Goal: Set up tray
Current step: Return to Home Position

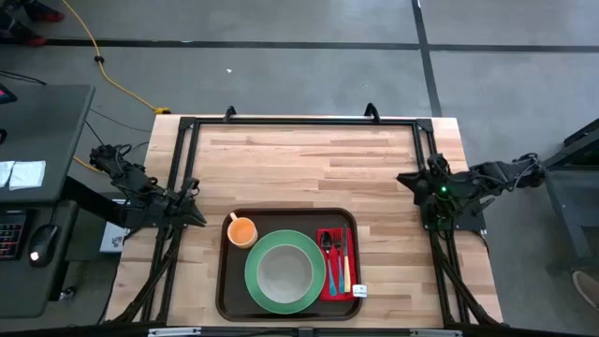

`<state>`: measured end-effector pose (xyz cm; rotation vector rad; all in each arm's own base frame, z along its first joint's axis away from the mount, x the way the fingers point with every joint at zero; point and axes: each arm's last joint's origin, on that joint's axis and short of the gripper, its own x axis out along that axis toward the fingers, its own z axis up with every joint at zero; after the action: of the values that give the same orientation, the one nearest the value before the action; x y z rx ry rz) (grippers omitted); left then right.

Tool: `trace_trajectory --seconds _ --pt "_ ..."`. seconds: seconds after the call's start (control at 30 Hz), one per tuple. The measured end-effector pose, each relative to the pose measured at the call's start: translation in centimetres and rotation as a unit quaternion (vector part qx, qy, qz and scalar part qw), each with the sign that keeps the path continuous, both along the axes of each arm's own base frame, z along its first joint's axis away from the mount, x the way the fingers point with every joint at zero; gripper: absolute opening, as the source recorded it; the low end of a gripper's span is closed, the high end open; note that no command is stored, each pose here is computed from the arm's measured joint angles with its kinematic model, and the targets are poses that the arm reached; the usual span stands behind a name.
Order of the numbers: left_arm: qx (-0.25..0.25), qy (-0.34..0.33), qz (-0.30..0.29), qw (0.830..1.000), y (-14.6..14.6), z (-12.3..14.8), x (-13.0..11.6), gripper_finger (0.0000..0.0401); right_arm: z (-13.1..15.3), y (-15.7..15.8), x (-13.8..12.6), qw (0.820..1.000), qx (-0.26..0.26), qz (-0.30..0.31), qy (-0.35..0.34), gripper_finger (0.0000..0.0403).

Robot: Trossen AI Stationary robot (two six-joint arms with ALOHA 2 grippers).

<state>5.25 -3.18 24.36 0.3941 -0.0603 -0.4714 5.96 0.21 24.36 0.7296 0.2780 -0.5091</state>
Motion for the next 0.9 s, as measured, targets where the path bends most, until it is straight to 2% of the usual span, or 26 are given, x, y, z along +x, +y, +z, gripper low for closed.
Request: trace_trajectory --seconds 0.3,0.37,0.5,0.9 --pt "0.004 -0.023 -0.005 1.000 -0.1 0.1 0.1 0.0072 -1.7 0.1 0.0 0.999 0.019 0.018 -0.030 0.0079" --pt "0.004 -0.034 -0.014 0.999 -0.4 -0.4 0.4 0.0072 -2.2 0.2 0.1 0.999 0.023 0.023 -0.037 0.0079" --pt "-0.003 -0.006 -0.010 1.000 -0.7 -1.8 1.0 0.0072 -2.9 0.2 0.3 0.998 0.030 0.025 -0.048 0.0079" --pt "-0.003 -0.006 -0.012 1.000 -0.8 -1.9 1.0 0.0072 -2.8 0.3 0.4 0.997 0.030 0.037 -0.061 0.0079"
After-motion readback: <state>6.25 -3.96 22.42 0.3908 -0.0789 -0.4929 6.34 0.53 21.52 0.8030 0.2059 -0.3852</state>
